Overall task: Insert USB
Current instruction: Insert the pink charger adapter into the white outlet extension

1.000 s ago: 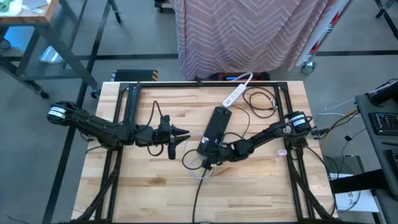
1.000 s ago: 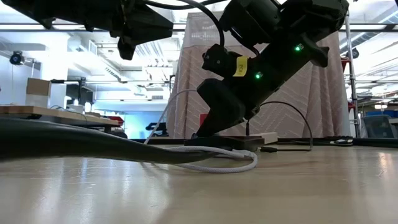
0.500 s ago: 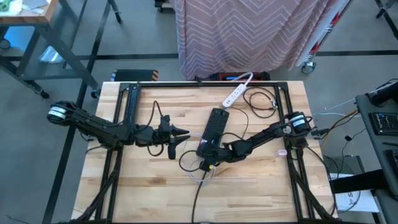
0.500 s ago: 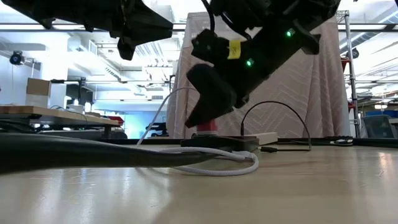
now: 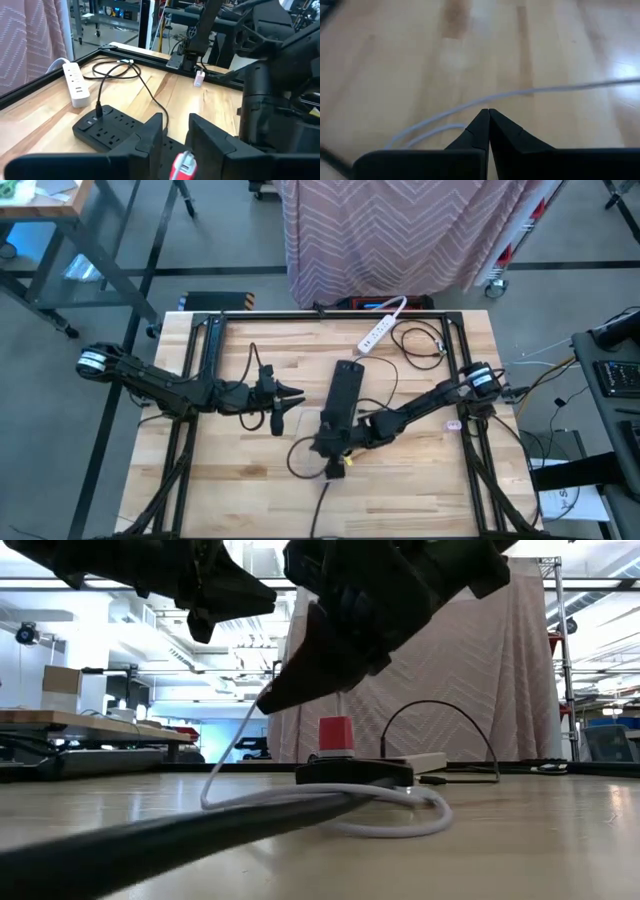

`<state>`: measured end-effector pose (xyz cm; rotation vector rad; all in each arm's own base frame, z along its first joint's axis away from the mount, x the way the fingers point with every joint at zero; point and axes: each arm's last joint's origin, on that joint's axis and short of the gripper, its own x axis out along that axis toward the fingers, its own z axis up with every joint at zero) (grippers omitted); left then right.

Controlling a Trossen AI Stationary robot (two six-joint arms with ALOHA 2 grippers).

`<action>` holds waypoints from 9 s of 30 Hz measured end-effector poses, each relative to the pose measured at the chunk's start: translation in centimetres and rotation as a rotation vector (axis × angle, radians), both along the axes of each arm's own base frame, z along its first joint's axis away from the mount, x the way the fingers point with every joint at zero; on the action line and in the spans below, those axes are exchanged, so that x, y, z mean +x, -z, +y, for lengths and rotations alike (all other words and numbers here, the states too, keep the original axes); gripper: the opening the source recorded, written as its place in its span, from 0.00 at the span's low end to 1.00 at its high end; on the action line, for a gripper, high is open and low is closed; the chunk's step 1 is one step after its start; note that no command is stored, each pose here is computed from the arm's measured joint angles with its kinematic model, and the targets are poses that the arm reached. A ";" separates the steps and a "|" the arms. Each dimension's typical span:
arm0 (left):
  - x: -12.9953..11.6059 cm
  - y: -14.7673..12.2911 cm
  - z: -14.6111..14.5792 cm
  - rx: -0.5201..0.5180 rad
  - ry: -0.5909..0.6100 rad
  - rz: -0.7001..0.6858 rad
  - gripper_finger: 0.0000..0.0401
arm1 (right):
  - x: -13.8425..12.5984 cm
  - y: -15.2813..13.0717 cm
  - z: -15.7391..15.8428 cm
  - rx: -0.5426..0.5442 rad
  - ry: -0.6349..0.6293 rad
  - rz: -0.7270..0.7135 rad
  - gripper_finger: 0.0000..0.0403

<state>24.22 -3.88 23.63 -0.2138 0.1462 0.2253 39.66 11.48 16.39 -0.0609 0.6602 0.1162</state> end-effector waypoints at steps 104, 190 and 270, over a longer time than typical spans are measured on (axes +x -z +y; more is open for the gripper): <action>-0.1 0.3 0.0 0.003 0.000 0.031 0.22 | -2.6 -4.0 -1.2 -0.020 -0.024 0.009 0.00; -0.1 0.3 -0.1 -0.006 0.061 0.033 0.26 | -22.8 7.0 -6.9 -0.024 0.279 1.725 0.51; 11.4 -1.4 -13.2 0.881 0.478 0.130 0.61 | -7.1 -7.6 -0.6 0.582 -0.189 -0.157 0.25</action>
